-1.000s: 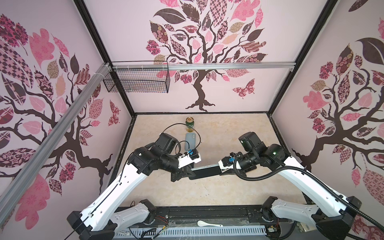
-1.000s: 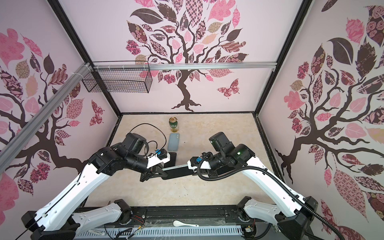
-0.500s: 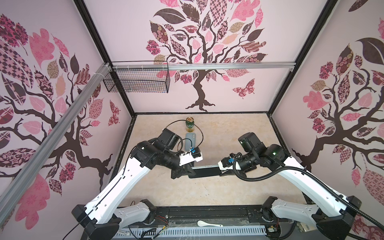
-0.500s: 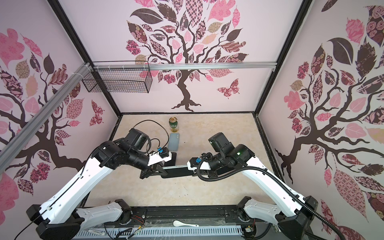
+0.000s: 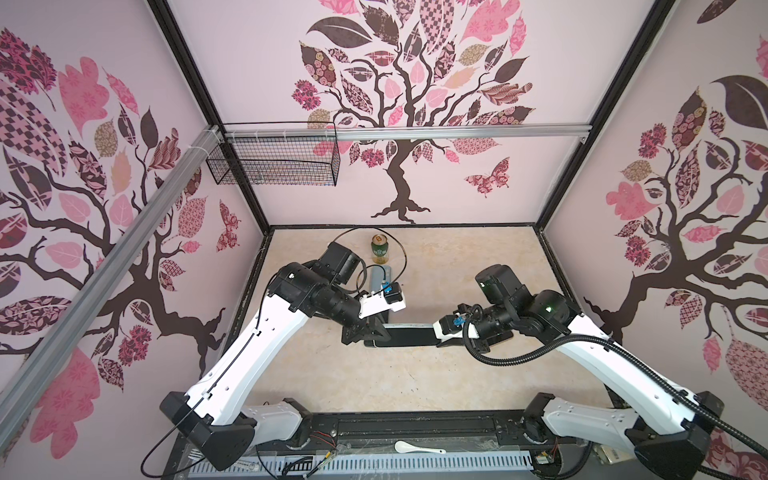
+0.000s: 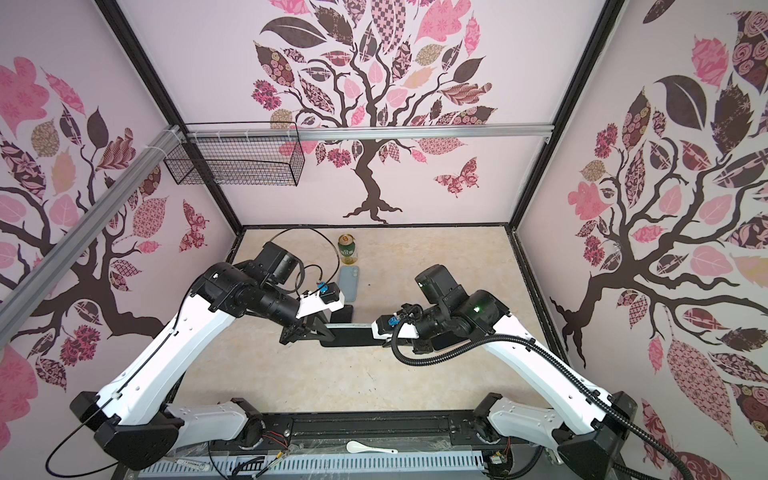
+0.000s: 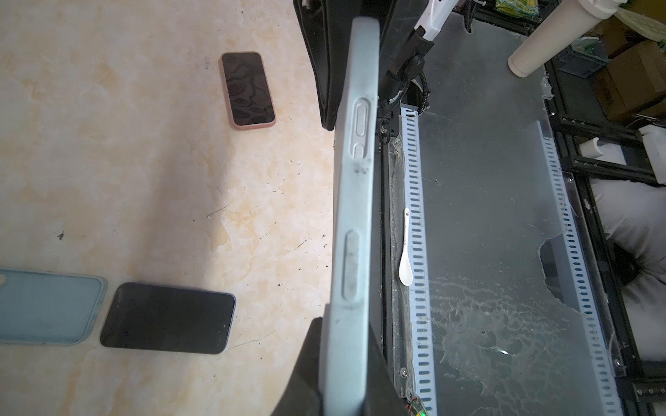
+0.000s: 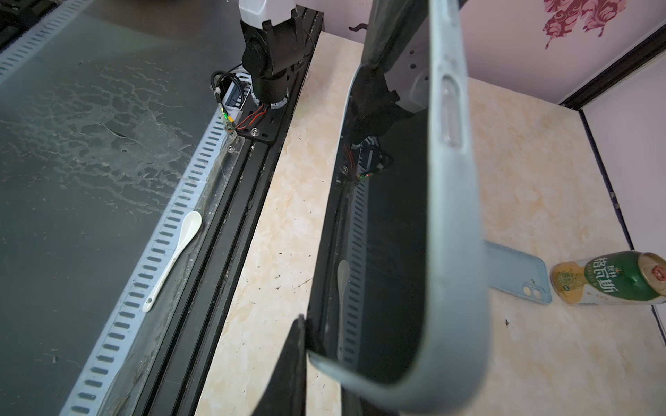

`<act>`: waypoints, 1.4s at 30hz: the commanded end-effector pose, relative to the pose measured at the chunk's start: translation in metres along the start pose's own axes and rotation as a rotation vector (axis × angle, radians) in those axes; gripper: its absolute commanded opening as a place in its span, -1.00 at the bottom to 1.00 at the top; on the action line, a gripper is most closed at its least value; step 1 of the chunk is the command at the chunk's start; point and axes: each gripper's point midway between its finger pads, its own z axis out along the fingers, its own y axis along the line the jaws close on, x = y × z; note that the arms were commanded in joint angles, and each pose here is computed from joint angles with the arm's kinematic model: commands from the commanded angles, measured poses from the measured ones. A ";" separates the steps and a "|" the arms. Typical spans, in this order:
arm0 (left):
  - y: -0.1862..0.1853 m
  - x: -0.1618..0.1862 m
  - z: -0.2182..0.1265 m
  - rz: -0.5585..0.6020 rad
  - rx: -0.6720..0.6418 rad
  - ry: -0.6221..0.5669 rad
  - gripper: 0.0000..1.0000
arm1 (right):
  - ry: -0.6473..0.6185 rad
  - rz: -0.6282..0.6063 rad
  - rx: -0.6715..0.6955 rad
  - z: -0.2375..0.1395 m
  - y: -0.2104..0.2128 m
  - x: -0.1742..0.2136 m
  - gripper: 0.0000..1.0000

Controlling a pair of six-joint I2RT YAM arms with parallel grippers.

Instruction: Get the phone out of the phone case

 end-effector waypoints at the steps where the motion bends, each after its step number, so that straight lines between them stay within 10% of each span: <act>1: 0.013 -0.028 -0.011 0.027 -0.037 -0.090 -1.00 | -0.064 -0.118 -0.020 -0.004 0.016 -0.021 -1.00; 42: 0.018 -0.028 0.001 0.028 0.153 -0.075 -1.00 | -0.113 -0.314 0.257 -0.011 -0.014 -0.046 -1.00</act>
